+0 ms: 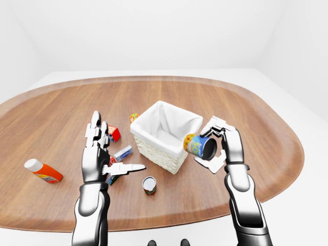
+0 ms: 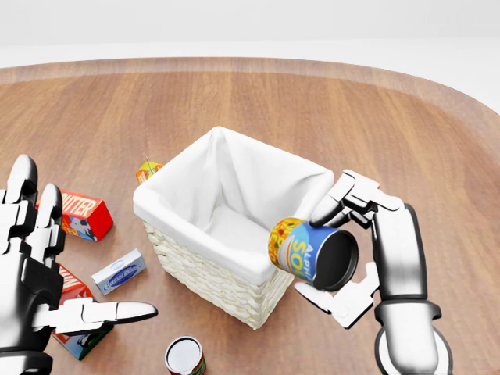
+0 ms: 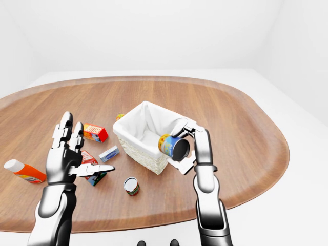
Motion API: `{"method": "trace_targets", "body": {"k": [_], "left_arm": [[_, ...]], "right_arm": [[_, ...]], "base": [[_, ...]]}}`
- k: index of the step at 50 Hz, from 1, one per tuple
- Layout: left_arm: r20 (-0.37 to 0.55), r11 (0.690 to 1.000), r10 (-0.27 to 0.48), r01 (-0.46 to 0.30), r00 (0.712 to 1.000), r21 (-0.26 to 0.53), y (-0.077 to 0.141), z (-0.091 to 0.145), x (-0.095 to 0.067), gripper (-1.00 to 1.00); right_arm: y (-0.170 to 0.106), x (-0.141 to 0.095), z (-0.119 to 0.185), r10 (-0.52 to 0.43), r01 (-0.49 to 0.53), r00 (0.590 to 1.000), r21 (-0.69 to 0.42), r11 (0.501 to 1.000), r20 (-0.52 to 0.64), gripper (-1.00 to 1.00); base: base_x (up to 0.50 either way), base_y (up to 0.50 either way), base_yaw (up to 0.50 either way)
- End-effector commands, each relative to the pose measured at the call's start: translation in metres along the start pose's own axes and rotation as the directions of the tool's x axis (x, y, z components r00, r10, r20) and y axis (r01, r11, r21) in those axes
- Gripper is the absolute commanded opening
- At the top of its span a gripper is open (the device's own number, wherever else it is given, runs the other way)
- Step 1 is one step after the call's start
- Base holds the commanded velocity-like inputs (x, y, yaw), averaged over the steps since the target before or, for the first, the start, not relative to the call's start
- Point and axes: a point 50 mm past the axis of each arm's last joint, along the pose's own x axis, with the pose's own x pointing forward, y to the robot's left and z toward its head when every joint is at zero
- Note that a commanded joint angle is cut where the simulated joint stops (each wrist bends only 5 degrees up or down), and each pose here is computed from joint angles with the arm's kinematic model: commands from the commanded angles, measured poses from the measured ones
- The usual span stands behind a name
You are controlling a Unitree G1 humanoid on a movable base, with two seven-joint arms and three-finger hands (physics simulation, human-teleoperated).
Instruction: Pick up the alphabet soup, and put it in the basket.
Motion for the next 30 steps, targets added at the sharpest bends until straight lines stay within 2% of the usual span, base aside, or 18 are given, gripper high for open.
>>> {"method": "trace_targets", "body": {"k": [1,15,30], "left_arm": [[-0.009,1.000,0.000,0.000,1.000,0.002,0.000,-0.002,0.001,1.00],[-0.009,1.000,0.000,0.000,1.000,0.002,-0.001,-0.002,0.000,1.00],[-0.012,1.000,-0.003,0.003,1.000,0.003,-0.001,-0.003,0.000,1.00]], "right_arm": [[0.005,0.008,0.020,-0.005,0.003,0.996,0.018,1.000,0.088,-1.00],[0.005,0.015,0.042,-0.009,0.003,0.983,0.033,0.999,0.184,-1.00],[0.013,0.027,0.048,0.000,-0.007,0.978,0.030,1.000,0.208,-1.00]], "base": [[0.00,0.00,0.00],[0.00,0.00,0.00],[0.00,0.00,0.00]]}}
